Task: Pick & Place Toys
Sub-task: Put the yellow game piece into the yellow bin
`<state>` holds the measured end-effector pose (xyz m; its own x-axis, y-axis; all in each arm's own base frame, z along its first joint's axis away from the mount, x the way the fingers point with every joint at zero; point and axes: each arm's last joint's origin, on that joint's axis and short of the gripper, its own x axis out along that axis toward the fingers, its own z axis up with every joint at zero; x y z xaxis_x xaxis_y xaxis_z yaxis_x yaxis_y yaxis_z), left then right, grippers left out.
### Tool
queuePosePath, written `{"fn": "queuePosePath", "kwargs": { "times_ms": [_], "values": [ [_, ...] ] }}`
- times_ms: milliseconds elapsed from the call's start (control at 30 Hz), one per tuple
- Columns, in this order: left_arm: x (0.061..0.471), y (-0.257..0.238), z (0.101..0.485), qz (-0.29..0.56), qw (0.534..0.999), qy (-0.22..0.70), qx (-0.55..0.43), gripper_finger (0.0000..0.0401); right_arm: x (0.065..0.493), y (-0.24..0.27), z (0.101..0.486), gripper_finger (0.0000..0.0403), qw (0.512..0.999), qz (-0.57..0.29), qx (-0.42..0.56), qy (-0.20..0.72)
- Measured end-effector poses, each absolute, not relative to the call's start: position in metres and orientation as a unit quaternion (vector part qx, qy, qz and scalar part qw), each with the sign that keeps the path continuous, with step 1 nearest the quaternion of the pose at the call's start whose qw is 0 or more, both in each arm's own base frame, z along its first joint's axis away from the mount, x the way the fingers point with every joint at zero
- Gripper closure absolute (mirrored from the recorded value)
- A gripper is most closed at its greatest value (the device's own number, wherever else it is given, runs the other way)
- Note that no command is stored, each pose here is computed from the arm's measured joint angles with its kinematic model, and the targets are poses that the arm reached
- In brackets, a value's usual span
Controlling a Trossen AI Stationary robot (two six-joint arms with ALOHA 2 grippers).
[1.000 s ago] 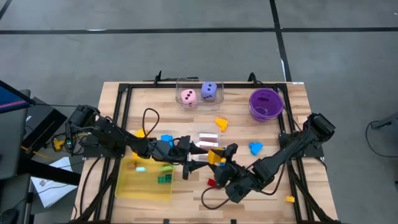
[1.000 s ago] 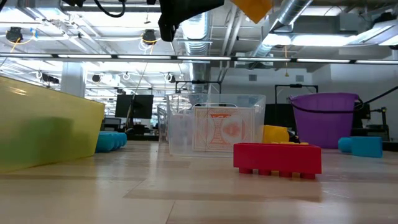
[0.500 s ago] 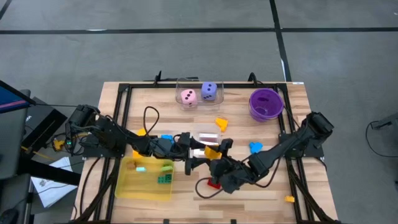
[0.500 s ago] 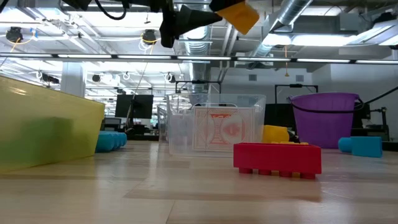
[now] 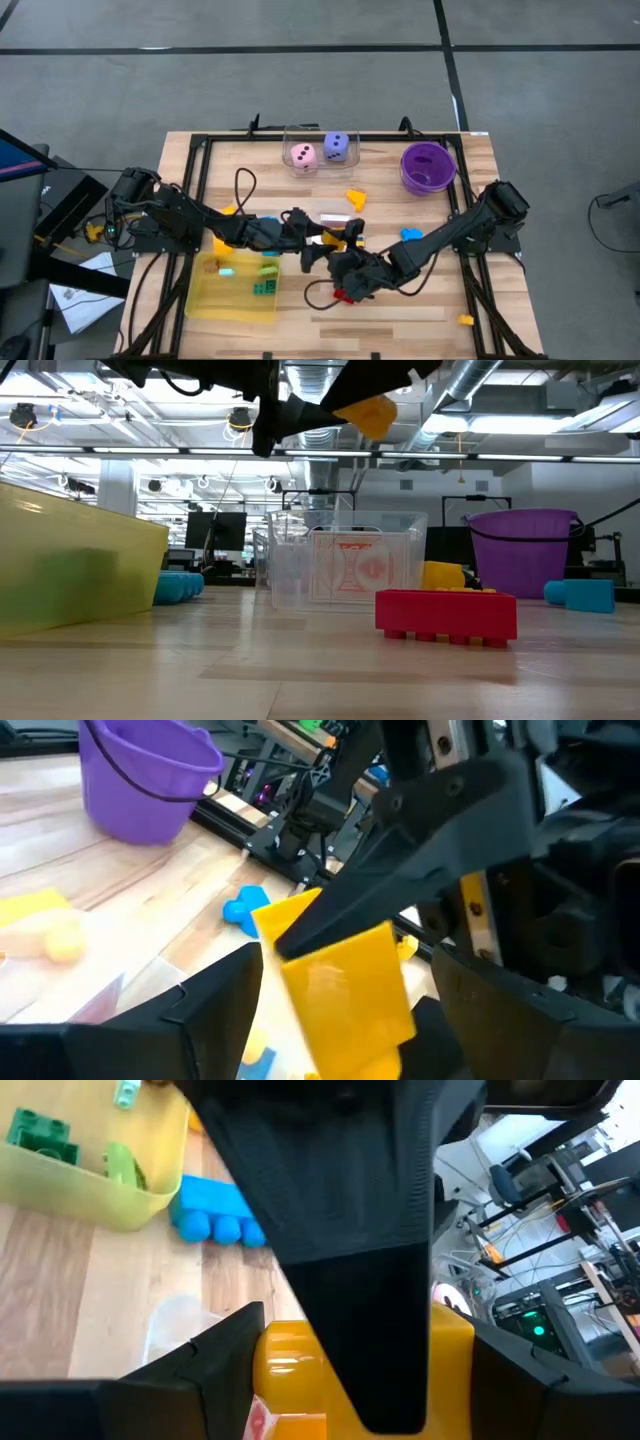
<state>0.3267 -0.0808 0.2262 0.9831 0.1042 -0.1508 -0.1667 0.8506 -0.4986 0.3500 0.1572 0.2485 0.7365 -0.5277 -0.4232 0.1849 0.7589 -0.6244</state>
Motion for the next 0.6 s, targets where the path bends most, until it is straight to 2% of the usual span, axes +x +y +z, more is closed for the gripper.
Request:
{"fn": "queuePosePath", "kwargs": {
  "times_ms": [267,600],
  "values": [
    [0.3265,-0.0808,0.2248,0.074,0.954,0.064,-0.283,0.0153,0.3526,0.1582,0.2573,0.0142,0.893,-0.206,-0.275,0.291],
    [0.3273,-0.0786,0.2266,0.077,0.951,0.053,-0.296,0.0261,0.351,0.1589,0.2568,0.0142,0.889,-0.212,-0.282,0.293]
  ]
}}
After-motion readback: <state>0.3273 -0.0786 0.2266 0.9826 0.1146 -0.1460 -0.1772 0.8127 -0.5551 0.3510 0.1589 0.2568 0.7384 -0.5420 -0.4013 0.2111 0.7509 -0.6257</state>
